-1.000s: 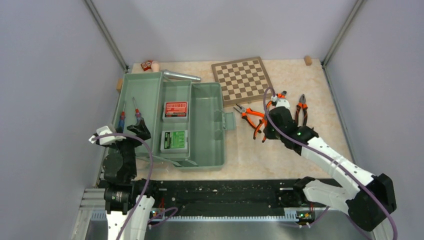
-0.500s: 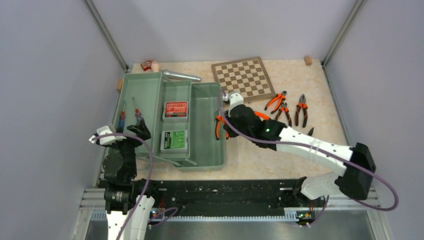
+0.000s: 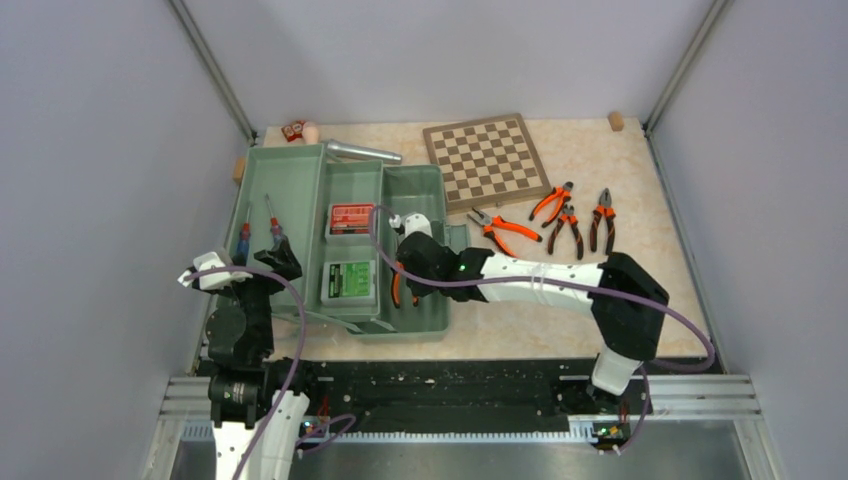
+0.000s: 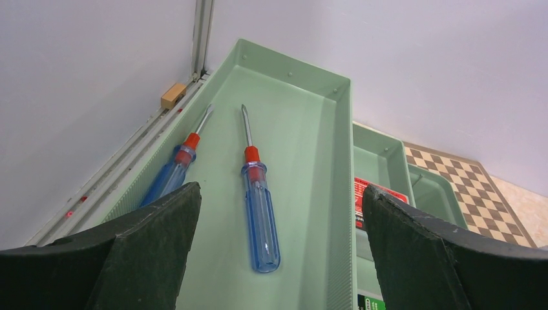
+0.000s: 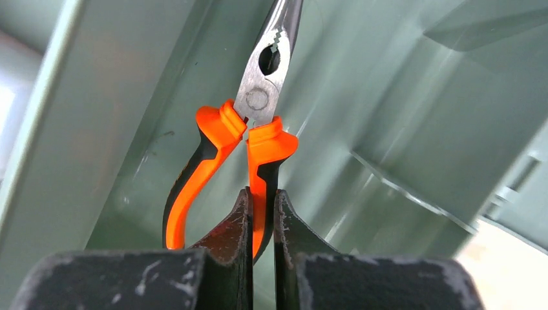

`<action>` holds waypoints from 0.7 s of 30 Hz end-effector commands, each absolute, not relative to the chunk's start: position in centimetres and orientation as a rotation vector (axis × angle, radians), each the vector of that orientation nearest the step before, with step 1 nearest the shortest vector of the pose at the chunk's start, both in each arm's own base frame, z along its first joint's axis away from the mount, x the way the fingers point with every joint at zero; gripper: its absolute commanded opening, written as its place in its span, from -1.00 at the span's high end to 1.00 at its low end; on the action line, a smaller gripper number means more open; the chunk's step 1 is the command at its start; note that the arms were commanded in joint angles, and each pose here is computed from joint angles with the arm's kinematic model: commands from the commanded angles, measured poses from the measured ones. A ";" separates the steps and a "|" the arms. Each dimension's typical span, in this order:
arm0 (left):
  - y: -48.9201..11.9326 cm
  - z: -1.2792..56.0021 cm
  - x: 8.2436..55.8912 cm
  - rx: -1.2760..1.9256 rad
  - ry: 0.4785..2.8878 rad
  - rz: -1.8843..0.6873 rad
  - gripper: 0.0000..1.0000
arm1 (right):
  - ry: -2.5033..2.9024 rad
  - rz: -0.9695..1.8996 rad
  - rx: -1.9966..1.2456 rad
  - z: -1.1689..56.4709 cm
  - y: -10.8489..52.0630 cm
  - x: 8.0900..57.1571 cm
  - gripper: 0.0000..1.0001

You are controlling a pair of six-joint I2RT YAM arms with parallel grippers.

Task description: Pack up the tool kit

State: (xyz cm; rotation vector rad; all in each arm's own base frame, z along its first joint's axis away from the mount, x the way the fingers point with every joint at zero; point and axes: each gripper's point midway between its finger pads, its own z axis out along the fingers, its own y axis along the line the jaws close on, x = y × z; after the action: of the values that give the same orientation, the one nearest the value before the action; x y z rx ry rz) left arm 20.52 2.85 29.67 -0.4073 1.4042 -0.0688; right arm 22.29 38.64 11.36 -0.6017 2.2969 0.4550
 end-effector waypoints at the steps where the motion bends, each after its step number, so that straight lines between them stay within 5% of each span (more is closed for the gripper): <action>1: 2.9 30.8 20.3 -0.411 1.349 -0.083 -0.98 | 2.303 0.539 -0.462 12.0 41.8 23.1 1.00; 11: 2.8 30.8 20.3 -0.408 1.350 -0.086 -0.97 | 2.501 0.545 -0.483 5.5 42.7 20.9 0.94; 21: 2.7 30.8 20.4 -0.403 1.355 -0.089 -0.97 | 2.368 0.585 -0.475 11.7 42.4 21.9 0.20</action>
State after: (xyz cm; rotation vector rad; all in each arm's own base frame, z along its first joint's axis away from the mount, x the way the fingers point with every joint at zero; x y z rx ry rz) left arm 20.52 2.84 29.67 -0.4070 1.4043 -0.0691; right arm 20.63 40.27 3.67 -0.5154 2.5434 0.4410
